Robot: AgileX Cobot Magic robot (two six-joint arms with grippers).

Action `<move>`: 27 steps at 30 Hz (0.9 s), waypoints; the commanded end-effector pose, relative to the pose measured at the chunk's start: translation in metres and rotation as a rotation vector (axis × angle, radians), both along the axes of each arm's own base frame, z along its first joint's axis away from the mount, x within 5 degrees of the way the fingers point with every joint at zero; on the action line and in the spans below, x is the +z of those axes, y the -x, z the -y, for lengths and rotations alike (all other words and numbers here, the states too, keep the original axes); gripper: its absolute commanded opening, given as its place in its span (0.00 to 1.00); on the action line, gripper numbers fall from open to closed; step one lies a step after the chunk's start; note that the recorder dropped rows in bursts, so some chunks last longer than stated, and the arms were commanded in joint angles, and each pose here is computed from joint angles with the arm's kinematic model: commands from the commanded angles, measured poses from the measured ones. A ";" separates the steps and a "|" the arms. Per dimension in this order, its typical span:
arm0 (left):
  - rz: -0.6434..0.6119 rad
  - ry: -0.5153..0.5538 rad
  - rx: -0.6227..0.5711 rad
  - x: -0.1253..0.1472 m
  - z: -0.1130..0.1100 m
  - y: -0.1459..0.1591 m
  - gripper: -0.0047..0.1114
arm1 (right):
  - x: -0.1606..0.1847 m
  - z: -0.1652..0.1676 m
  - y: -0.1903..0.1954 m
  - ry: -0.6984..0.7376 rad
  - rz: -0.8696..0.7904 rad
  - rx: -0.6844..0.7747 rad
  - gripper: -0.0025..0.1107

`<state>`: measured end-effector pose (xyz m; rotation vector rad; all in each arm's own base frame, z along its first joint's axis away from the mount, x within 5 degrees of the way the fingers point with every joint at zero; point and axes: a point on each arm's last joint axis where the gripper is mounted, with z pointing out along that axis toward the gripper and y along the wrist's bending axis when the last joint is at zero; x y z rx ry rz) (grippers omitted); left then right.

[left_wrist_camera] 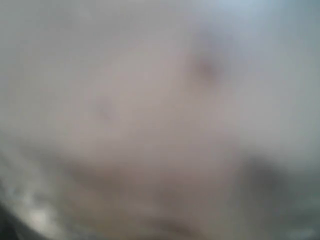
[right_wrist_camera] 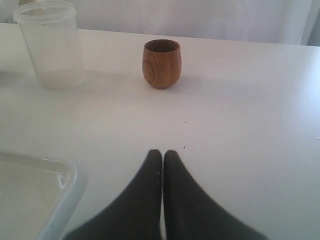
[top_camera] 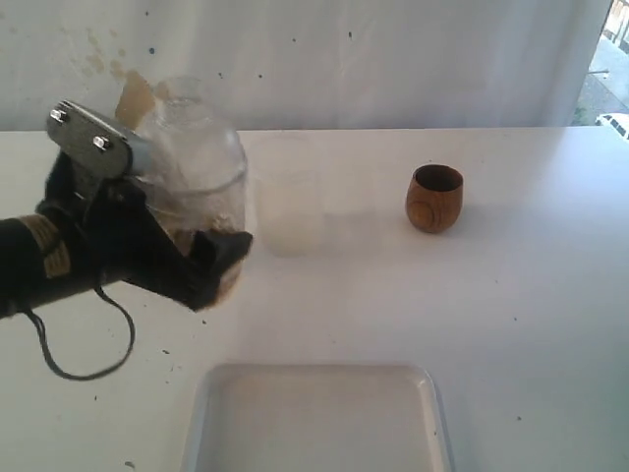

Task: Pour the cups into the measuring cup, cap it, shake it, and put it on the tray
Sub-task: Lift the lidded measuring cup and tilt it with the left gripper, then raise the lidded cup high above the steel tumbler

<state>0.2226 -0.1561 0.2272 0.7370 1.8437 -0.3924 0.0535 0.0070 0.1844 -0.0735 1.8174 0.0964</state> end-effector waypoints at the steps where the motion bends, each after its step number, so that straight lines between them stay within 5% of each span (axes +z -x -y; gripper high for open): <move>1: 0.070 0.098 -0.037 0.013 0.005 0.004 0.04 | -0.001 0.000 0.000 0.003 0.001 -0.006 0.02; 2: 0.078 0.084 -0.052 0.013 0.008 0.006 0.04 | -0.001 0.000 0.000 0.003 0.001 -0.006 0.02; 4: -0.001 0.213 0.172 0.011 -0.011 -0.011 0.04 | -0.001 0.000 0.000 0.003 0.001 -0.006 0.02; 6: 0.082 0.108 -0.087 0.015 0.011 0.010 0.04 | -0.002 0.000 0.000 0.003 -0.001 -0.006 0.02; 8: 0.013 0.225 0.152 0.014 -0.007 -0.009 0.04 | -0.001 0.000 0.000 0.003 0.001 -0.006 0.02; 10: 0.096 0.151 -0.080 0.019 0.013 0.010 0.04 | -0.002 0.000 0.000 0.003 -0.004 -0.005 0.02; 12: 0.043 0.229 0.166 0.015 -0.006 -0.011 0.04 | -0.002 0.000 0.000 0.003 -0.004 -0.005 0.02; 16: 0.077 0.111 0.012 0.014 0.004 -0.002 0.04 | -0.002 0.000 0.000 0.003 -0.006 -0.005 0.02; 21: 0.124 0.172 0.175 0.019 -0.021 -0.020 0.04 | -0.002 0.000 0.000 0.003 -0.006 -0.005 0.02; 24: 0.191 0.199 0.197 0.041 -0.024 -0.034 0.04 | -0.002 0.000 0.000 0.003 -0.006 -0.005 0.02; 27: 0.322 0.056 0.159 0.080 -0.015 -0.055 0.04 | -0.002 0.000 0.000 0.003 -0.006 -0.005 0.02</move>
